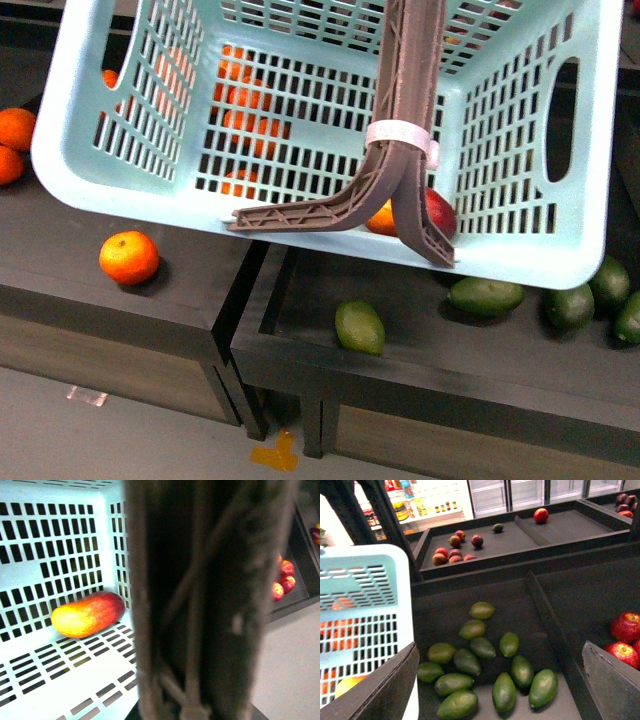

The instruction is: Pick mango and avocado into basket

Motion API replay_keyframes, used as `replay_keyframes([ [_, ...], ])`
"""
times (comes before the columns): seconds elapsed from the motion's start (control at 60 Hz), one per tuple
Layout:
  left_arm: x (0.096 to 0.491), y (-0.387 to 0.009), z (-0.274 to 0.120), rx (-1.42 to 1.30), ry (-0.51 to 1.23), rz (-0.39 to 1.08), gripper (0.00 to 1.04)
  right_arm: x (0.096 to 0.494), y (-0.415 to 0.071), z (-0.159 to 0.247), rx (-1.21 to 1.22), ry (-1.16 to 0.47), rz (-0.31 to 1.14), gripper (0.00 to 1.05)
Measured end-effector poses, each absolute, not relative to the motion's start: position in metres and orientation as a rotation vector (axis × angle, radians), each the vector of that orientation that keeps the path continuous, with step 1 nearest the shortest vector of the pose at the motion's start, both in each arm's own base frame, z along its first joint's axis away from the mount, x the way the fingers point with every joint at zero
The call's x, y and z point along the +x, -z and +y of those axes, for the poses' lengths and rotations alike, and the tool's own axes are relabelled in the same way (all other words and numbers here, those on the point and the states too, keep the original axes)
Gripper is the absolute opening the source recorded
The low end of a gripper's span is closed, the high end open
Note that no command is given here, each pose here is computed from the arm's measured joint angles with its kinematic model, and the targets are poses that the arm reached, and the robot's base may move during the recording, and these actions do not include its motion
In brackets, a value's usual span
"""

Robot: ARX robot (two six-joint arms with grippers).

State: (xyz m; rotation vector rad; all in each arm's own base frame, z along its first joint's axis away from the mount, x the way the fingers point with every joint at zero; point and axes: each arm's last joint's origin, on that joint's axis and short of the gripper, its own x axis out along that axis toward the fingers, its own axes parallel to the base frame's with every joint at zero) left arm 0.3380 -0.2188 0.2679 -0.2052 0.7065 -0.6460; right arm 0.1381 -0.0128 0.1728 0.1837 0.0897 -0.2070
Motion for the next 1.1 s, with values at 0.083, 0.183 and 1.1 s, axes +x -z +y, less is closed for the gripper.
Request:
replay_keyframes([
  [0.083,0.339,-0.268,-0.217,-0.204,0.634,0.704,0.05,0.166,-0.186,-0.023,0.202,0.259,0.127,0.97],
  [0.183,0.34,-0.268,-0.215,-0.205,0.623,0.701,0.05,0.212,-0.174,-0.028,0.22,0.254,0.34,0.97],
  [1.1,0.34,-0.268,-0.216,-0.207,0.635,0.704,0.05,0.402,0.034,-0.051,-0.012,0.137,0.831,0.97],
])
